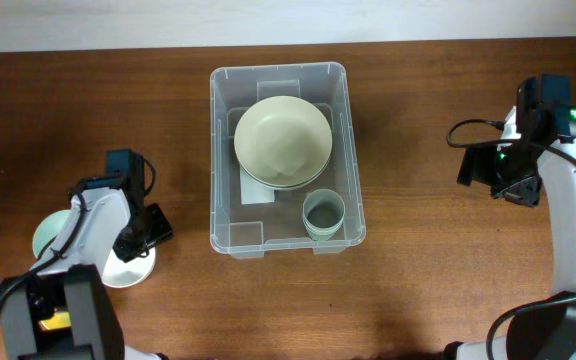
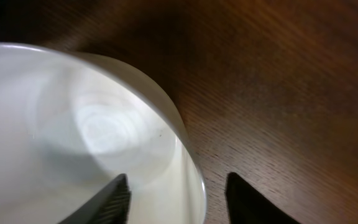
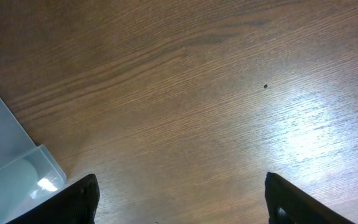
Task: Pack container
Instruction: 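Move the left gripper to the white bowl and grasp its rim, then place the white bowl into the bin's front-left corner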
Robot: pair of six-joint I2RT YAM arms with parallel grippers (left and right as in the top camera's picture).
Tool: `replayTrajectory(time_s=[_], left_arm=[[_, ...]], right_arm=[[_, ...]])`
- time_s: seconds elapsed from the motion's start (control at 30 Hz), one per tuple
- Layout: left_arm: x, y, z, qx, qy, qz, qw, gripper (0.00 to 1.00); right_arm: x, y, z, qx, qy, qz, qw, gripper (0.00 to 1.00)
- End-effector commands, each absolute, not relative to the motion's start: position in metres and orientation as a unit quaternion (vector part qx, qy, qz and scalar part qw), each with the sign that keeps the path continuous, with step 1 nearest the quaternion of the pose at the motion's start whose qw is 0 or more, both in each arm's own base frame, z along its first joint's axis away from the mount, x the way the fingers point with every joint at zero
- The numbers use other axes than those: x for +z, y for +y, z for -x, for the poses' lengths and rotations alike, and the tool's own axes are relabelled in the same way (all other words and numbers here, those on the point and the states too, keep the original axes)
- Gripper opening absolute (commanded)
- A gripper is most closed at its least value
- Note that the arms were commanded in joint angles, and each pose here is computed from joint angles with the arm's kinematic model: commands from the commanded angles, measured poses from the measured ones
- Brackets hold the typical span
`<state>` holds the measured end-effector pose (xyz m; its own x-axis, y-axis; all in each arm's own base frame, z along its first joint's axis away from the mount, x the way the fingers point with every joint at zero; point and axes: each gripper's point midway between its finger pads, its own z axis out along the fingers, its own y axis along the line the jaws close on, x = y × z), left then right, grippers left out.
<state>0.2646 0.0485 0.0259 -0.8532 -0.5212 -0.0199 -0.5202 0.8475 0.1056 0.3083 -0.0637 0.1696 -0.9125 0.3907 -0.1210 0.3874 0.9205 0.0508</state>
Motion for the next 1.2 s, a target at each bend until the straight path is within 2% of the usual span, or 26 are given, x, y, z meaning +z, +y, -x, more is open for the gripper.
replayTrajectory(time_s=[0.0,0.13,0.3,0.5,0.8,0.97,1.17], left_arm=[[0.018,0.048,-0.259,-0.052,-0.961,-0.271,0.020,0.35],[0.019,0.048,-0.260,-0.052,-0.961,-0.271,0.020,0.16],[0.030,0.049,-0.271,-0.048,-0.961,-0.272,0.006,0.01],[0.068,0.045,-0.301,-0.040,-0.964,-0.262,-0.024,0.00],[0.178,-0.019,-0.344,0.013,-0.979,-0.168,-0.113,0.00],[0.224,-0.083,-0.344,0.040,-0.982,-0.078,-0.166,0.01],[0.230,-0.155,-0.326,0.026,-0.981,0.000,-0.193,0.01]], right_arm=[[0.169,-0.064,-0.308,0.010,0.978,-0.199,0.063,0.81],[0.169,-0.064,-0.308,0.010,0.978,-0.199,0.063,0.81],[0.169,-0.064,-0.308,0.010,0.978,-0.199,0.063,0.81],[0.169,-0.065,-0.308,0.006,0.978,-0.199,0.063,0.81],[0.169,-0.065,-0.308,0.007,0.978,-0.199,0.063,0.81],[0.168,-0.065,-0.308,0.007,0.978,-0.199,0.062,0.81],[0.169,-0.065,-0.308,0.007,0.978,-0.200,0.063,0.81]])
